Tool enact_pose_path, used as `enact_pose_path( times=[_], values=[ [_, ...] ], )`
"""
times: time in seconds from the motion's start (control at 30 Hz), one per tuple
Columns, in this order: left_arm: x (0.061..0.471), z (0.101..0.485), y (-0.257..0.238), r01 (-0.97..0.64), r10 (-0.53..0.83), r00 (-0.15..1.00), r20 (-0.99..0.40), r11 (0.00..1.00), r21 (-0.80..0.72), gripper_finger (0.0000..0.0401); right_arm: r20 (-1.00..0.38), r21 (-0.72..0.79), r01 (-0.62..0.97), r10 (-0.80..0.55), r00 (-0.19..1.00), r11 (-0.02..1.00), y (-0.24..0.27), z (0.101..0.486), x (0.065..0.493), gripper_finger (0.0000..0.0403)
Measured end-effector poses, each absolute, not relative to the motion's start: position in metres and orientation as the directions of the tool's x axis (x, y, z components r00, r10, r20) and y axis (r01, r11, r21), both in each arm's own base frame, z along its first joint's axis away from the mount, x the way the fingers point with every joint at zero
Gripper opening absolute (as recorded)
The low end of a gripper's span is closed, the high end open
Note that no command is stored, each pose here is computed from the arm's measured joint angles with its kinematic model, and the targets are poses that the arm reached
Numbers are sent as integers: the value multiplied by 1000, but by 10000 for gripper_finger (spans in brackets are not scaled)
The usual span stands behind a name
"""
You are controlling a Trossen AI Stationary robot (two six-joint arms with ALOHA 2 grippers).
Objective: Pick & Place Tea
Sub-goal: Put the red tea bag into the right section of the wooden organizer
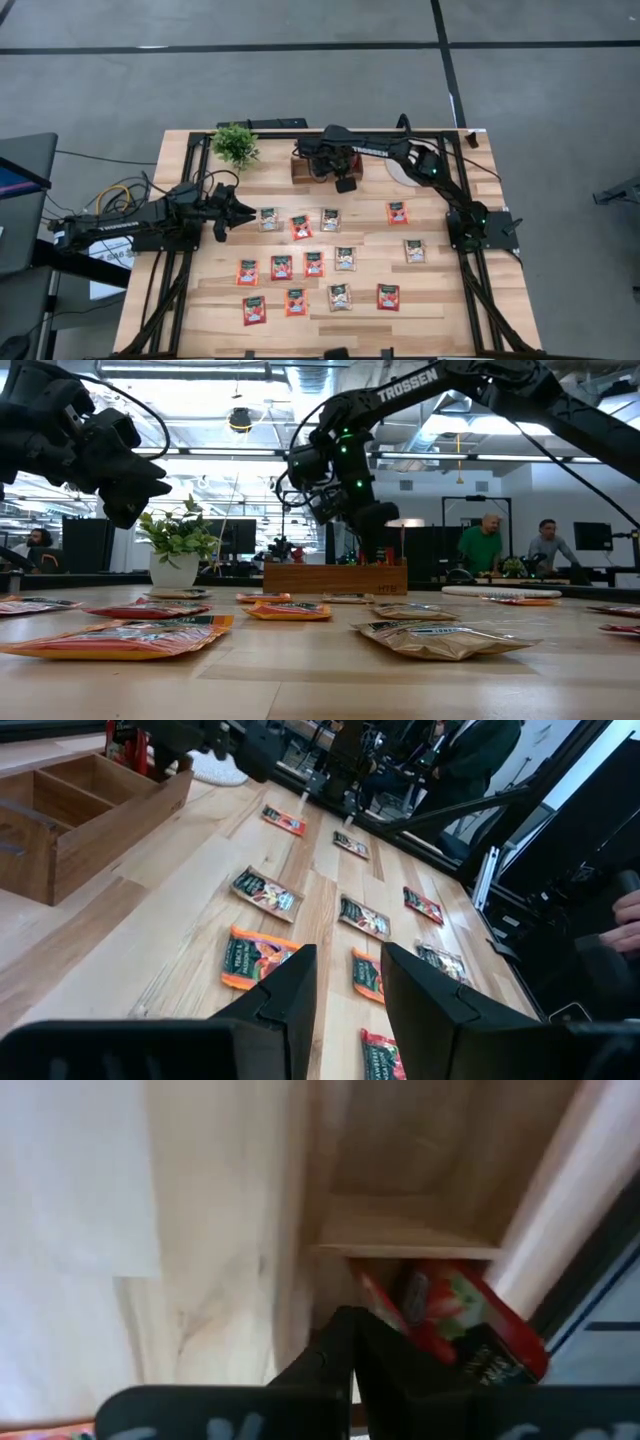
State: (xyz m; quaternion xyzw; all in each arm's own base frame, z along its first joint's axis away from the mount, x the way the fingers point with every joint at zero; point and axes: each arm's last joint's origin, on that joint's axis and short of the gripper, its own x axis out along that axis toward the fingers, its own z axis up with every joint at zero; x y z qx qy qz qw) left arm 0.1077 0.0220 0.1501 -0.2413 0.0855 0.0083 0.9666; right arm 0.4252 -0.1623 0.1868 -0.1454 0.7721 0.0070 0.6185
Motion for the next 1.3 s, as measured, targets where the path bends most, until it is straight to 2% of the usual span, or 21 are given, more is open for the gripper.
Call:
enact_pose_path(
  times=[0.63,0.97,1.3],
  values=[
    [108,150,22,-58,-26,985,-173,884,-464,105,-940,-263,-216,-301,-162,940,-176,187,427,0],
    [108,150,22,-58,-26,985,-173,883,-465,105,-921,-306,-196,-342,-186,932,-182,188,424,0],
    [108,150,22,-59,-26,985,-173,881,-470,105,-924,-307,-171,-336,-184,936,-142,220,422,0]
  ],
)
